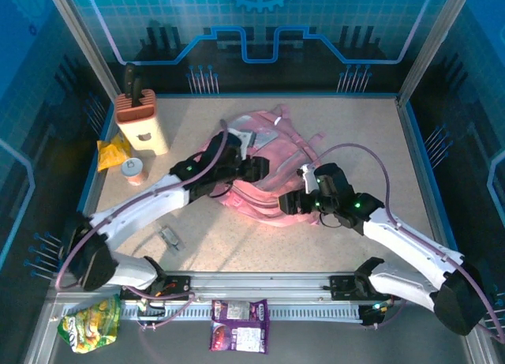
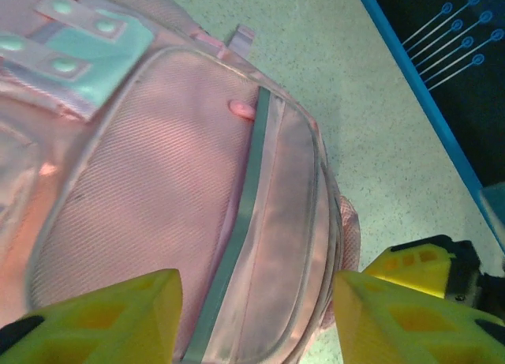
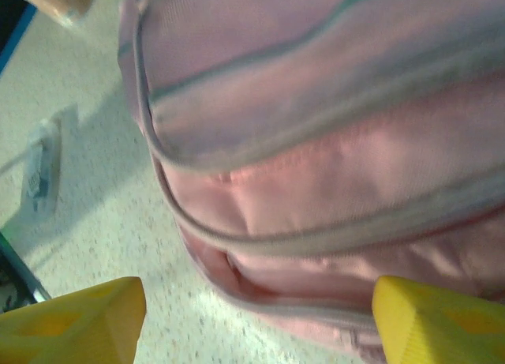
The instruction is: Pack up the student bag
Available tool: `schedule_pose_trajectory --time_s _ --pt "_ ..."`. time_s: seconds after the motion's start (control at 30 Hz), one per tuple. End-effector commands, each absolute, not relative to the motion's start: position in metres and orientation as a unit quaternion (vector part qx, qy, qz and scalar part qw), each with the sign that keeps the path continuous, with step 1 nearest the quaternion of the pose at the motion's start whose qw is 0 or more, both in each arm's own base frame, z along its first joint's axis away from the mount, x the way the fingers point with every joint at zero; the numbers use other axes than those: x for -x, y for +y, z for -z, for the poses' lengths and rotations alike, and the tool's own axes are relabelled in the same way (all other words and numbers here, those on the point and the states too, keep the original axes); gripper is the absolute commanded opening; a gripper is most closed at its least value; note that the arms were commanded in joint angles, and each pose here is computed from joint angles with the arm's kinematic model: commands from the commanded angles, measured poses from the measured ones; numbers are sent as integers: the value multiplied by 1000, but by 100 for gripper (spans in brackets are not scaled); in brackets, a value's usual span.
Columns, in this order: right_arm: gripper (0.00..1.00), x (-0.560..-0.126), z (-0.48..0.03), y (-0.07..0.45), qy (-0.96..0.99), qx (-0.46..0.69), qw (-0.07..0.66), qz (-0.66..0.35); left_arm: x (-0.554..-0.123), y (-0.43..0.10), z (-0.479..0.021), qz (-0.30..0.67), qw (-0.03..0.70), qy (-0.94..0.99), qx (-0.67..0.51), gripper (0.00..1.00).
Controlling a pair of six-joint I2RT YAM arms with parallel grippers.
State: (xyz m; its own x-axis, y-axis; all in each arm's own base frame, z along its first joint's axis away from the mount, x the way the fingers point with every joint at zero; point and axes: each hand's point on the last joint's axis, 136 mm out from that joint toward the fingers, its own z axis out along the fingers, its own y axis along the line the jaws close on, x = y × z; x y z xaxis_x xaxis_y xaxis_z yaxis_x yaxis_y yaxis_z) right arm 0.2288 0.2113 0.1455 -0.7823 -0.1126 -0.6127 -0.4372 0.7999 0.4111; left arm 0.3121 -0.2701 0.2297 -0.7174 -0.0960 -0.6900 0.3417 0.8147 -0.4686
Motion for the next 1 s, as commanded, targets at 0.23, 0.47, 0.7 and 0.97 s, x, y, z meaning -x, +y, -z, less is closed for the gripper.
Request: schedule_pose_trajectory --time_s 0.23,0.47,0.7,0.97 --pt "81 -185 -120 254 912 194 201 -301 -307 -178 -173 286 359 876 149 60" --pt "82 -191 -117 274 906 175 201 -330 -315 -152 -131 295 330 861 252 62" --pt "83 -202 -110 273 912 162 214 -311 -330 -142 -109 281 316 854 303 58" --pt "83 -210 -109 273 913 153 217 -309 -342 -143 -82 293 290 837 359 40"
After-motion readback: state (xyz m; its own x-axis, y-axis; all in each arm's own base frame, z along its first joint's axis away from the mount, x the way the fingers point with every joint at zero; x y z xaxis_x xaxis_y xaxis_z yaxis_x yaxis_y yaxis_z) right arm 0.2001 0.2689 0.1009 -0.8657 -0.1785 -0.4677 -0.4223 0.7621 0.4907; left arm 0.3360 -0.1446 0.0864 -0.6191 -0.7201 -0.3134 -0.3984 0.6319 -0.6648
